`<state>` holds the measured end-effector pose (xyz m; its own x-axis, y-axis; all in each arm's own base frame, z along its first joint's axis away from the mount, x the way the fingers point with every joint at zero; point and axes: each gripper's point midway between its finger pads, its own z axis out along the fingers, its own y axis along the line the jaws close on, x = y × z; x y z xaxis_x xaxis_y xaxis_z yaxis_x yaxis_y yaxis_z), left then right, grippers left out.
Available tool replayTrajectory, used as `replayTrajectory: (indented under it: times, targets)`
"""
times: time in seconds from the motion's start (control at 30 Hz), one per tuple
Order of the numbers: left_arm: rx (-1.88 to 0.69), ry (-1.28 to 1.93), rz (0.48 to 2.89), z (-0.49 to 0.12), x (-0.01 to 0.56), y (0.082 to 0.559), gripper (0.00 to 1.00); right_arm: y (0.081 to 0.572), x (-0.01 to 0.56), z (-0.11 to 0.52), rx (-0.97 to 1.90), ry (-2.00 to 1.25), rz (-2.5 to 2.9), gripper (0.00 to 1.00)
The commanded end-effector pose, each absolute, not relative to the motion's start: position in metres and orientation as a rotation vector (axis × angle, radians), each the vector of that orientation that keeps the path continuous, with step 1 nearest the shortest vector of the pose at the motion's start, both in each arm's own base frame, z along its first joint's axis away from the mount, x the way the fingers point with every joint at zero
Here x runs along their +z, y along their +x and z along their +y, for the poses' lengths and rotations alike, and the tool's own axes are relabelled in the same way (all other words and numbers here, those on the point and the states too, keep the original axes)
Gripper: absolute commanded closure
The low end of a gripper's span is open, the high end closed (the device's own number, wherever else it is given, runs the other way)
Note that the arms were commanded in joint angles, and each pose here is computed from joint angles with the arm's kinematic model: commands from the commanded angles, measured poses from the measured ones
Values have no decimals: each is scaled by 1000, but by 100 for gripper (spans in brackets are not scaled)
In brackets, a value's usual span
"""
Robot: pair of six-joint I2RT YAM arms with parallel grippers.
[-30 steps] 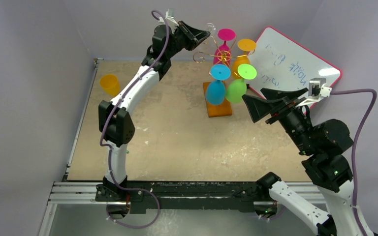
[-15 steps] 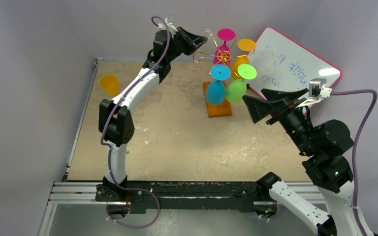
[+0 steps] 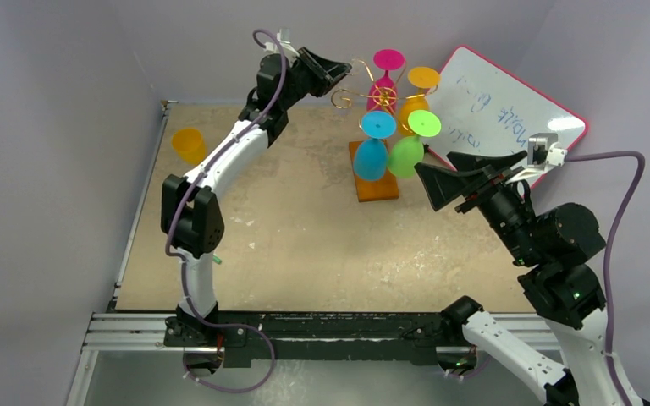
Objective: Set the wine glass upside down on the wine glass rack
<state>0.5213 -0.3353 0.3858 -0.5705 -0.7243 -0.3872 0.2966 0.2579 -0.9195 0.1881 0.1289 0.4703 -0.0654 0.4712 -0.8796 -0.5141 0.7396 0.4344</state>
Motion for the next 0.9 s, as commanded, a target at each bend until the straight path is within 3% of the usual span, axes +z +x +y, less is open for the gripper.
replayTrajectory:
  times: [0.0, 0.5, 0.7, 0.87]
  targets:
    - [-1474, -315, 1485, -317, 450, 500, 85, 190, 483, 129, 805, -46, 1376, 0]
    - [-1223, -265, 1581, -289, 436, 484, 73, 191, 480, 127, 796, -31, 1374, 0]
    - [-869, -268, 1678, -242, 416, 473, 59, 194, 473, 129, 794, -33, 1388, 0]
    - [-523, -253, 1691, -185, 407, 452, 36, 197, 469, 132, 796, -40, 1399, 0]
